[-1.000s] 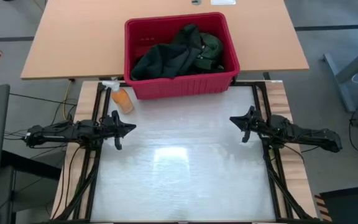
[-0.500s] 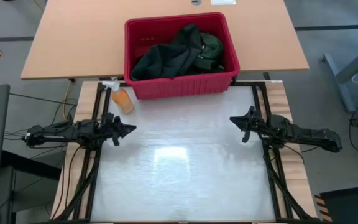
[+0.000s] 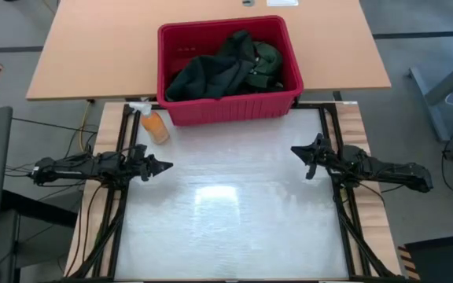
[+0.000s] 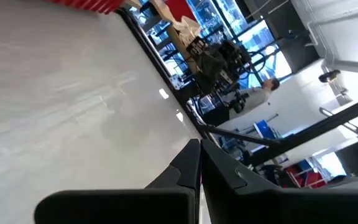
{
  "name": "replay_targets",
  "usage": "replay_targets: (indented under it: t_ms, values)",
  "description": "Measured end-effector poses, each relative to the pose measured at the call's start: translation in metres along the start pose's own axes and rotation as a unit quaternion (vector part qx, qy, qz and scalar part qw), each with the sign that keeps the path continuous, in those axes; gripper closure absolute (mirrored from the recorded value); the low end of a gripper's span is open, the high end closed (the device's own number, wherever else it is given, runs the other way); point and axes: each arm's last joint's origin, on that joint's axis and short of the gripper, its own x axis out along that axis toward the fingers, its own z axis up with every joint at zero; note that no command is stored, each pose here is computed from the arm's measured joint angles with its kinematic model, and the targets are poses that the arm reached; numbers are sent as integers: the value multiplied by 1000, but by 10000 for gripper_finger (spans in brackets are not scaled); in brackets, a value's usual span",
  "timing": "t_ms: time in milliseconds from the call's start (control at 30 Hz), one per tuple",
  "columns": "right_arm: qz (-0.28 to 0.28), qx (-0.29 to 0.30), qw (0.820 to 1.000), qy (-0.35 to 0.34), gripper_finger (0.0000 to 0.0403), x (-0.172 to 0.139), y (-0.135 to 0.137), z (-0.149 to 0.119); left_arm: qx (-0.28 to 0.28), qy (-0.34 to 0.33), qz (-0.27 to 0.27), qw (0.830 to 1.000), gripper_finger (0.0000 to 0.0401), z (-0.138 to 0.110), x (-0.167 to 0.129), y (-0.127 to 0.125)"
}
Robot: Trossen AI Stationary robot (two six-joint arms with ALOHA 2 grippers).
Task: Fold Laundry from Bin
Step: Remove the dark blue pants from the red bin
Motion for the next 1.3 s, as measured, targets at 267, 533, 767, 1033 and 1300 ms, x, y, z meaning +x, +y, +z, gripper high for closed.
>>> replay_targets:
  t_ms: [267,533,767,1033,1300]
  values:
    - [12,89,994,-67,353,-1,2,12,-2,-6,2,1000,401,-2,-1,-2]
    - [56,240,954,-172,353,-3,5,35,39,-16,-8,999,401,-1,-1,-4]
    - [44,221,962,-155,353,19,18,63,144,-47,-41,988,401,4,3,-12]
    - [-3,93,989,-118,353,87,50,154,257,-9,-2,966,401,-3,14,-6]
    - [-111,-32,991,72,353,173,21,241,275,-38,54,959,399,-1,19,-2]
